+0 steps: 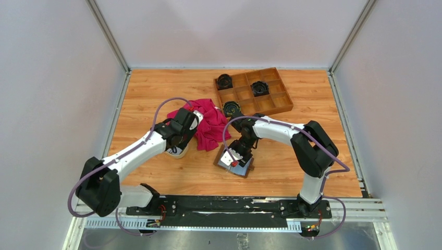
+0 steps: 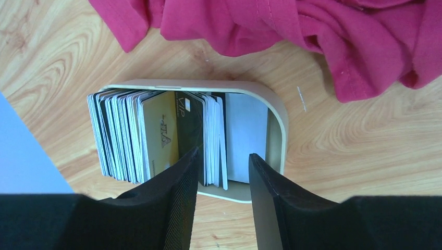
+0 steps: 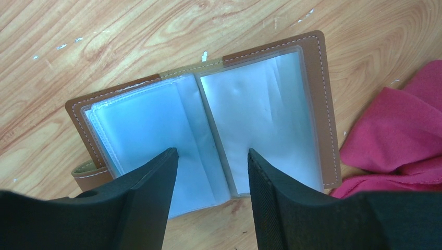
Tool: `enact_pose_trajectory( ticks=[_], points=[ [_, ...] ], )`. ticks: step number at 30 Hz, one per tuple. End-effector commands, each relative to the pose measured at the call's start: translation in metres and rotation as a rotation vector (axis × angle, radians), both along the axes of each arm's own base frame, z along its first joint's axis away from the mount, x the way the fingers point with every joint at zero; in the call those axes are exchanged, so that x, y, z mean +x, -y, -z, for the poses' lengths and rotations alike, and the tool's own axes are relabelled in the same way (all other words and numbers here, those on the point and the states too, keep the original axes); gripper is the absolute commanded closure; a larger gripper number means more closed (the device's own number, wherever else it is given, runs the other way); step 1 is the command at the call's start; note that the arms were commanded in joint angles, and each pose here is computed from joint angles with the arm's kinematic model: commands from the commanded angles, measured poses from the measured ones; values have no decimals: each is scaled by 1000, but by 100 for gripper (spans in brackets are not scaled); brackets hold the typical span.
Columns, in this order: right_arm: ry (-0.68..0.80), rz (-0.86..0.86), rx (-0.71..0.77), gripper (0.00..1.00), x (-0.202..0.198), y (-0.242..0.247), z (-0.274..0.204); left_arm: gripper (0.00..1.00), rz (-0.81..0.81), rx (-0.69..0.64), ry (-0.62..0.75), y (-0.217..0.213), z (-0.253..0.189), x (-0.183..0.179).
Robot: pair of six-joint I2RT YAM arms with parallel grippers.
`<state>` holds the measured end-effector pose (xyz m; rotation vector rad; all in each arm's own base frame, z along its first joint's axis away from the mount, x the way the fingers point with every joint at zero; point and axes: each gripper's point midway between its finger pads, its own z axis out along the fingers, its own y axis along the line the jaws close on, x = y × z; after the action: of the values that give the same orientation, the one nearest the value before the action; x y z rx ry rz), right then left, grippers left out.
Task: Put the credit cards into the card holder
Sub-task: Pick up the credit card from the storage box.
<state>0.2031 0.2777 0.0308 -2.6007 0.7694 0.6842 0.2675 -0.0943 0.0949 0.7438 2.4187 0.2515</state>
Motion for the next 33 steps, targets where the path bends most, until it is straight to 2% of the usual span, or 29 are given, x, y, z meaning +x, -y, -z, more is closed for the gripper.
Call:
enact_pose_trajectory(
  ticks=[1, 11, 20, 24, 29, 33],
  points=[
    [-15, -14, -86, 44, -4, 12, 22, 57, -4, 54, 11, 0, 2, 5],
    [-21, -15, -89, 44, -5, 12, 23, 65, -10, 166, -82, 1, 28, 5],
    [-22, -18, -84, 45, -6, 12, 20, 72, -42, 219, -82, -7, 32, 8],
    [-21, -17, -85, 45, -6, 12, 19, 82, -45, 243, -91, -9, 35, 9],
    [-23, -21, -86, 46, -7, 12, 19, 89, -56, 271, -100, -12, 39, 10],
    [-25, -21, -87, 46, -7, 12, 19, 89, -61, 287, -99, -14, 40, 10]
  ],
)
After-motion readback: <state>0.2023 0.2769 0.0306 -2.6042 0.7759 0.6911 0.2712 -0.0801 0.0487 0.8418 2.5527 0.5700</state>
